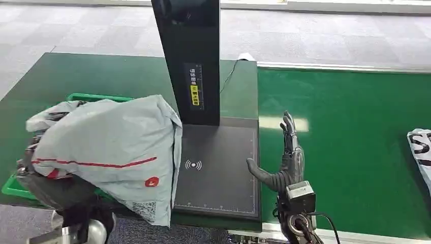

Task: Moved the parcel from conveyor to table for the left to box.

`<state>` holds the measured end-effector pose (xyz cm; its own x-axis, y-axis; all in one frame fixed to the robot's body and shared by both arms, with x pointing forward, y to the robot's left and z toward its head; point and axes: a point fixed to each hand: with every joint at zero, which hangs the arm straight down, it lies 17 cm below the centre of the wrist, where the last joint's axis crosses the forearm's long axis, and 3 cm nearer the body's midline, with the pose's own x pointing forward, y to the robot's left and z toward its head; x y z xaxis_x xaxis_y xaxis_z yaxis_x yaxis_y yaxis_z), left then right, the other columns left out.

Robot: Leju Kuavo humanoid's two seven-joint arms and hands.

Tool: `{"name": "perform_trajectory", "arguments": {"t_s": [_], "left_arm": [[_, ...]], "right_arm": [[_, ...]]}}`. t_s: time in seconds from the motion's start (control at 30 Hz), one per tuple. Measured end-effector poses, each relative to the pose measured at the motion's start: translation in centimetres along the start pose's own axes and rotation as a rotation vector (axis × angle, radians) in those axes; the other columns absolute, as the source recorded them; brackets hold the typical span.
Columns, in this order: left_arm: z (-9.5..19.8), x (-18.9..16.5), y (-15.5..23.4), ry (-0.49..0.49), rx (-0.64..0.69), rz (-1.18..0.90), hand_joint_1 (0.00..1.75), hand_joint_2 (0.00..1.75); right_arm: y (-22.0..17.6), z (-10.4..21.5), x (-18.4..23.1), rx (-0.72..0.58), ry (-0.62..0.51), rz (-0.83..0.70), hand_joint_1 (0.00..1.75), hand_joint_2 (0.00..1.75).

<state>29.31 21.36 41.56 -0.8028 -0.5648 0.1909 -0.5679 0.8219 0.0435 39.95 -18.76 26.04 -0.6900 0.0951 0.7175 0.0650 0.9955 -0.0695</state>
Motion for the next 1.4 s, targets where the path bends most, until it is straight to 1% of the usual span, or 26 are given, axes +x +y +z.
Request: {"name": "perform_trajectory", "arguments": {"t_s": [0.1,0.2,0.27,0.33,0.37,0.47,0.53,0.6,0.7,0.73,0.77,0.8,0.87,0.9,0.93,0.97,1.1,1.23,1.4], "left_arm": [[-1.3,0.0,1.8,-0.033,0.043,-0.080,1.75,1.75],[-1.7,-1.2,3.3,-0.013,0.082,-0.146,1.75,1.75],[-1.7,-3.5,4.1,0.023,0.103,-0.187,1.75,1.75],[-2.1,-6.8,6.6,0.080,0.172,-0.226,1.75,1.75],[-2.2,-7.9,7.8,0.097,0.199,-0.250,1.75,1.75],[-2.5,-9.0,9.0,0.091,0.207,-0.317,1.75,1.75],[-2.1,-10.2,9.1,0.110,0.190,-0.359,1.75,1.75],[-0.5,-12.8,8.2,0.171,0.142,-0.392,1.75,1.75],[1.3,-15.0,7.6,0.232,0.105,-0.410,1.71,1.75],[1.7,-15.6,7.5,0.252,0.096,-0.417,1.73,1.75],[2.2,-16.7,6.9,0.295,0.062,-0.430,1.69,1.75],[3.0,-18.6,5.9,0.361,-0.002,-0.452,1.64,1.75],[6.2,-23.4,3.9,0.579,-0.134,-0.489,1.48,1.75],[8.5,-25.8,3.1,0.706,-0.183,-0.484,1.43,1.75],[10.0,-27.5,2.6,0.777,-0.216,-0.485,1.40,1.75],[11.5,-28.7,2.0,0.819,-0.254,-0.486,1.48,1.75],[14.4,-31.8,1.4,0.885,-0.340,-0.514,1.48,1.75],[15.4,-33.5,1.4,0.913,-0.380,-0.534,1.48,1.75],[15.8,-34.2,1.3,0.926,-0.398,-0.541,1.48,1.75]], "right_arm": [[0.1,0.1,0.1,0.005,-0.002,0.004,0.00,1.75],[0.4,0.5,0.1,0.011,-0.002,0.014,0.00,1.75],[0.5,0.5,0.3,0.009,-0.009,0.026,0.00,1.75],[0.3,0.5,0.4,0.001,-0.009,0.025,0.00,1.75],[0.2,0.5,0.3,-0.001,-0.006,0.022,0.00,1.75],[0.0,0.5,0.2,-0.001,-0.003,0.022,0.00,1.75],[-0.1,0.5,0.3,-0.003,-0.006,0.022,0.00,1.75],[-0.1,0.6,0.5,-0.004,-0.010,0.026,0.00,1.75],[-0.2,0.8,0.6,-0.006,-0.009,0.028,0.00,1.75],[-0.2,0.9,0.6,-0.006,-0.009,0.030,0.00,1.75],[-0.2,1.0,0.6,-0.005,-0.010,0.037,0.00,1.75],[-0.2,1.1,0.7,-0.005,-0.011,0.044,0.00,1.75],[-0.1,1.2,0.8,0.002,-0.011,0.053,0.00,1.75],[0.1,1.2,0.8,0.009,-0.008,0.053,0.00,1.75],[0.1,1.2,0.8,0.014,-0.004,0.055,0.00,1.75],[0.2,1.2,0.7,0.022,0.000,0.055,0.00,1.75],[0.5,1.3,0.7,0.040,0.000,0.055,0.00,1.75],[0.6,1.3,0.7,0.045,0.000,0.053,0.00,1.75],[0.6,1.3,0.6,0.045,0.002,0.053,0.00,1.75]]}}
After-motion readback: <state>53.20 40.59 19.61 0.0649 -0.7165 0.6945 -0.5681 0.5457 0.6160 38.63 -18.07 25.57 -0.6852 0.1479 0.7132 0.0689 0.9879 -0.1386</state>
